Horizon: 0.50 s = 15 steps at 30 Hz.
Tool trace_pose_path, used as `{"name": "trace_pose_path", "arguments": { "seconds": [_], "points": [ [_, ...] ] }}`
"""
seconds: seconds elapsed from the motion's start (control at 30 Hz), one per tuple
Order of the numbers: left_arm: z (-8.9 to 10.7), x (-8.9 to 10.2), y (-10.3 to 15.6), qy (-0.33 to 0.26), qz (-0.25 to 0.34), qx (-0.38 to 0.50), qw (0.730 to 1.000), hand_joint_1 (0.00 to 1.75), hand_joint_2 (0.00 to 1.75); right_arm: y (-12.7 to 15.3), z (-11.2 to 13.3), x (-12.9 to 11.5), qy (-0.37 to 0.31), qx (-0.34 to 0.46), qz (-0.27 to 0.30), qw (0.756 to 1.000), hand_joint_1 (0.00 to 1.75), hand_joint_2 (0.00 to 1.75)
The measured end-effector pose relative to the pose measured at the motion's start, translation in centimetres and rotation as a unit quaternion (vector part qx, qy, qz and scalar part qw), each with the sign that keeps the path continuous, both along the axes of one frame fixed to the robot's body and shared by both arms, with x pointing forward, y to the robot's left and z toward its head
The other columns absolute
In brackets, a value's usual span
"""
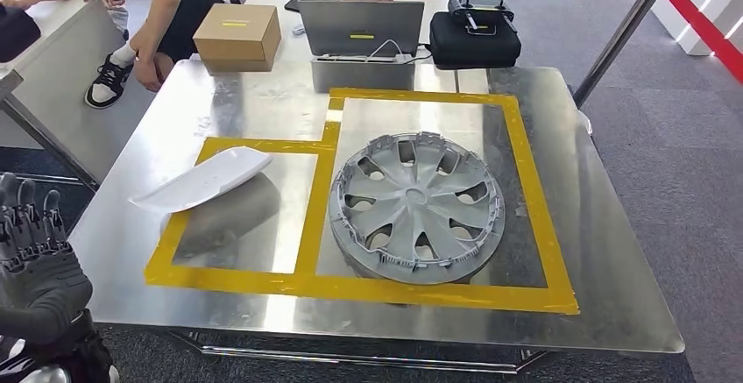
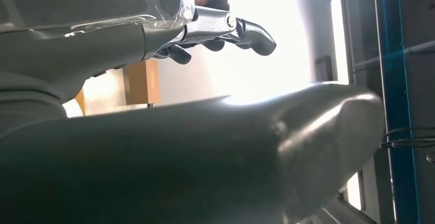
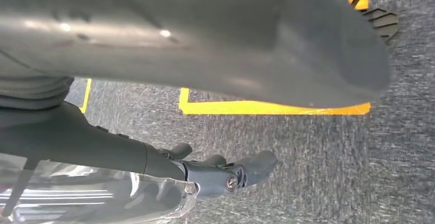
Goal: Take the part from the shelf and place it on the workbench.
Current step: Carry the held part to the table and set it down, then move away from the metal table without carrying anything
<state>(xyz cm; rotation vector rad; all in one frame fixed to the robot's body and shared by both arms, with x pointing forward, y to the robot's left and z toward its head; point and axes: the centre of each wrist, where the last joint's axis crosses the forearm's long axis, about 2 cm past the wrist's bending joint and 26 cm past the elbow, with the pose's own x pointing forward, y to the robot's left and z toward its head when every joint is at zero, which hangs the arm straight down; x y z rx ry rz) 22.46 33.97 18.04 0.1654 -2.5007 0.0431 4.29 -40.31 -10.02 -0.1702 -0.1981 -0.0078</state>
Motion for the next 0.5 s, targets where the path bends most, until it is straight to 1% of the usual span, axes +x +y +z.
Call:
{"name": "trace_pose_path", "arguments": {
  "seconds": [0.5],
  "points": [
    [-3.1, -0.5, -0.4, 0.065, -0.029, 0.006, 0.997, 0.0, 0.0, 0.0, 0.1, 0.6, -0.025, 0.001, 0.008, 1.0, 0.0, 0.0]
  ]
}}
